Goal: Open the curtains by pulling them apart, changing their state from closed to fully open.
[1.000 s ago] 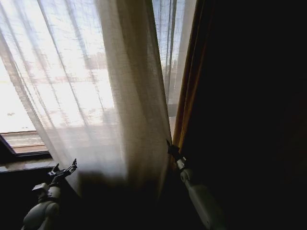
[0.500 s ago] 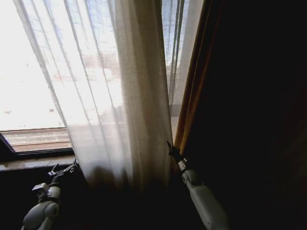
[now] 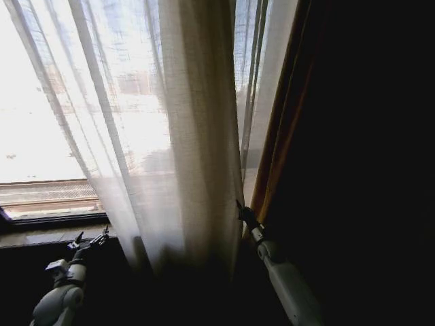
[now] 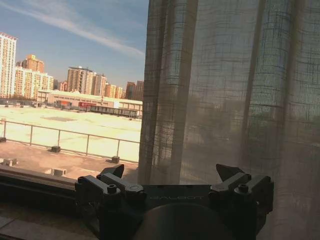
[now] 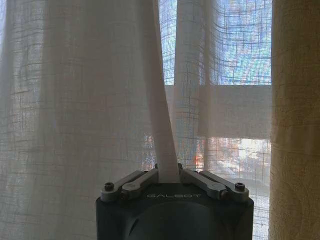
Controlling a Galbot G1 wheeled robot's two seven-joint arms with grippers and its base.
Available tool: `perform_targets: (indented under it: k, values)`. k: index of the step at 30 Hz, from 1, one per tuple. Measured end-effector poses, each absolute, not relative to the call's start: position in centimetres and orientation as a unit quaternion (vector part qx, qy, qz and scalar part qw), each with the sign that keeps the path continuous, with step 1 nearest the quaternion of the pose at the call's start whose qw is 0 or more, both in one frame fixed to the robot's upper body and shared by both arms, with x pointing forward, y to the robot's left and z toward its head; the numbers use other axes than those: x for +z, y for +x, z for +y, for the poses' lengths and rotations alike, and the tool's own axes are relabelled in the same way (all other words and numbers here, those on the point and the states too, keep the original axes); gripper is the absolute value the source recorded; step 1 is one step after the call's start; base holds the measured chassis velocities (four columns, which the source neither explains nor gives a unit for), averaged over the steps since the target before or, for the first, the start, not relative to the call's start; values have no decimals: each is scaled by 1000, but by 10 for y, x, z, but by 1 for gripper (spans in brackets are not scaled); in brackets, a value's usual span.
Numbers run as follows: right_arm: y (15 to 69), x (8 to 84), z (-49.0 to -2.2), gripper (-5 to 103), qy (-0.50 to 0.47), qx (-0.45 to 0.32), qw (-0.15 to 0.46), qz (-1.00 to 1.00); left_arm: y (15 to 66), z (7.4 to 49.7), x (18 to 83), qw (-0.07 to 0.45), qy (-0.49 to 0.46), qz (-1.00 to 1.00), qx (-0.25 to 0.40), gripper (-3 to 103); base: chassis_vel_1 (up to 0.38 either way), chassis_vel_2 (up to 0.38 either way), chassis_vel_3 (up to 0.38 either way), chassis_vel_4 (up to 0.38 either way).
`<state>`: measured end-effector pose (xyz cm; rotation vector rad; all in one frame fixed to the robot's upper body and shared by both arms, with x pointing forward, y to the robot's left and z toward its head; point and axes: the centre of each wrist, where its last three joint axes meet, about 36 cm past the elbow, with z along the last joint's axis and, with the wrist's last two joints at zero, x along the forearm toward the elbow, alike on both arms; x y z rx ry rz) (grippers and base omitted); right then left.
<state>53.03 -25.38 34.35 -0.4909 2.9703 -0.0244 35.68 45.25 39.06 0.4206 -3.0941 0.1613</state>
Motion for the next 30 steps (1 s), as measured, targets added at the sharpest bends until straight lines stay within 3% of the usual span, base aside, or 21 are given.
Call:
perform_targets:
  k: [26, 30]
  values:
    - [534, 343, -254, 0, -159, -23, 79, 984, 357, 452, 391, 7, 134, -990, 52, 100, -73, -60, 80, 65]
    - [547, 343, -274, 0, -72, -50, 56, 995, 357, 453, 391, 7, 135, -990, 52, 100, 34, 16, -13, -4]
